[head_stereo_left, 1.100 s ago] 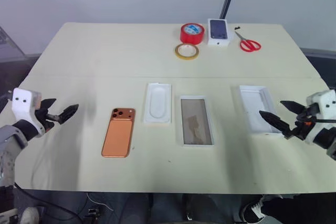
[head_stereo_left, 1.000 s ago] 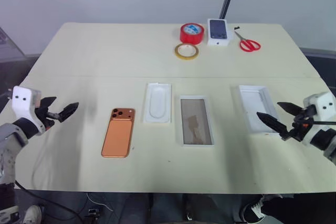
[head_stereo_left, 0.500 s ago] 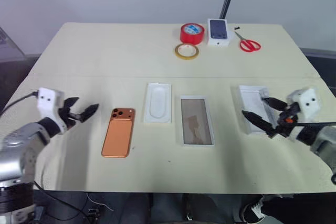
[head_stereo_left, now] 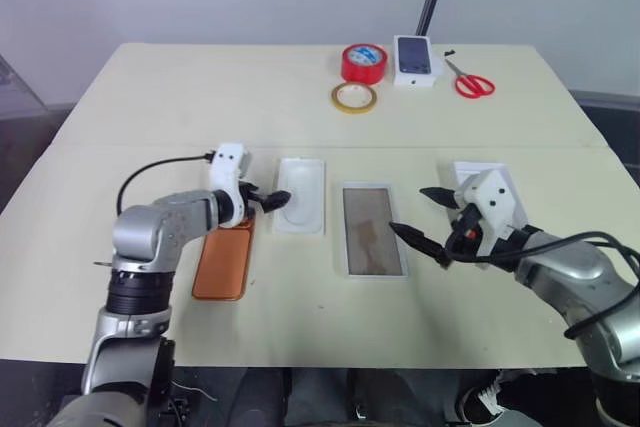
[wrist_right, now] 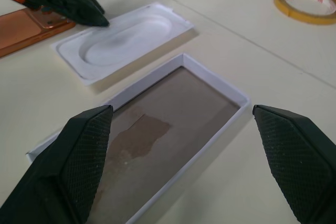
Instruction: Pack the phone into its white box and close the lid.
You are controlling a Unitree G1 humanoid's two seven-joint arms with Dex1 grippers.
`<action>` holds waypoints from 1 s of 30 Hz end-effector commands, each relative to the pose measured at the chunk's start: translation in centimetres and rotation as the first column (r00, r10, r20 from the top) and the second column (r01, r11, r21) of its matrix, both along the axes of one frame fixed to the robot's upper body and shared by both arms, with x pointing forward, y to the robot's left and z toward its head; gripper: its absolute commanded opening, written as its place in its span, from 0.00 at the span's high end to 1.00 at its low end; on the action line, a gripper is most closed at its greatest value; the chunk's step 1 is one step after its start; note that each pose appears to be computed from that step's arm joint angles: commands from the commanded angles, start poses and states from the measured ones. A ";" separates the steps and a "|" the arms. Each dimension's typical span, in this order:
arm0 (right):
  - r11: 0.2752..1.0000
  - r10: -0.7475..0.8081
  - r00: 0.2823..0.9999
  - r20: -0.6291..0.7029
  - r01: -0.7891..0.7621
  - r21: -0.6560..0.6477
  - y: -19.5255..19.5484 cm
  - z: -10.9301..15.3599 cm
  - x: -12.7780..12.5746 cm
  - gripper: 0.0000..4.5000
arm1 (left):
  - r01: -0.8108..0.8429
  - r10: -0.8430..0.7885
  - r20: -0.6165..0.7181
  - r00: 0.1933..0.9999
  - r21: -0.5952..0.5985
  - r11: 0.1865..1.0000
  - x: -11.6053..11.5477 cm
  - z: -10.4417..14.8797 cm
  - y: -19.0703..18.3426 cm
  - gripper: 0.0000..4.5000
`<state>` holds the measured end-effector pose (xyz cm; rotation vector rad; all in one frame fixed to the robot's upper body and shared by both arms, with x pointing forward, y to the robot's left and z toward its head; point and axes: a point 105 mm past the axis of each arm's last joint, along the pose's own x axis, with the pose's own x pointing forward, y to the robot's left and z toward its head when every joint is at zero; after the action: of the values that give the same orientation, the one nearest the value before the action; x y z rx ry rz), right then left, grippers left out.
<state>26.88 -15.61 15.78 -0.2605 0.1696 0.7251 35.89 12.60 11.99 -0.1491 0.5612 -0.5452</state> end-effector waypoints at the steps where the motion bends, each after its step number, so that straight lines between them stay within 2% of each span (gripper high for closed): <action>1: 0.999 0.041 0.998 0.049 -0.040 -0.004 1.0 1.2 -1.0 0.01 | 0.022 -0.026 -0.071 0.997 -0.057 0.998 -0.4 0.0 -1.3 0.00; 4: 0.993 0.095 0.995 0.027 -0.093 -0.077 1.6 0.6 -1.7 0.01 | 0.031 -0.045 -0.112 0.993 -0.122 0.992 -0.6 0.1 -2.2 0.00; 7: 0.962 0.178 0.984 -0.018 -0.178 -0.207 2.1 -0.6 -2.6 0.00 | 0.022 -0.041 -0.130 0.991 -0.144 0.989 -0.5 0.1 -2.4 0.17; 9: 0.929 0.253 0.966 -0.054 -0.258 -0.264 2.7 -1.3 -3.4 0.00 | 0.006 -0.027 -0.132 0.991 -0.152 0.988 -0.3 0.2 -2.4 0.42; 12: 0.886 0.311 0.945 -0.099 -0.326 -0.330 3.2 -2.2 -3.6 0.00 | -0.009 -0.011 -0.128 0.992 -0.152 0.988 -0.1 0.3 -2.2 0.71; 14: 0.857 0.340 0.931 -0.134 -0.365 -0.363 3.4 -2.9 -3.6 0.00 | -0.015 -0.005 -0.128 0.992 -0.153 0.988 -0.1 0.3 -2.1 0.96; 19: 0.791 0.405 0.894 -0.192 -0.448 -0.416 3.9 -4.4 -3.7 0.00 | -0.042 0.018 -0.135 0.991 -0.179 0.983 -0.1 0.4 -1.9 0.98; 22: 0.770 0.434 0.875 -0.216 -0.484 -0.416 4.5 -5.3 -3.2 0.17 | -0.061 0.033 -0.129 0.991 -0.215 0.975 0.0 0.9 -1.7 1.00; 29: 0.721 0.493 0.848 -0.192 -0.522 -0.455 5.8 -5.8 -2.0 0.95 | -0.123 0.094 -0.112 0.989 -0.289 0.949 0.4 2.4 -0.1 1.00; 30: 0.720 0.501 0.845 -0.185 -0.526 -0.453 6.2 -5.7 -1.9 0.99 | -0.134 0.106 -0.109 0.988 -0.292 0.947 0.4 2.6 0.1 1.00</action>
<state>24.84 -10.12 9.41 -0.7823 0.3873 1.2321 36.08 12.46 12.74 -0.5014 0.6149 -0.4976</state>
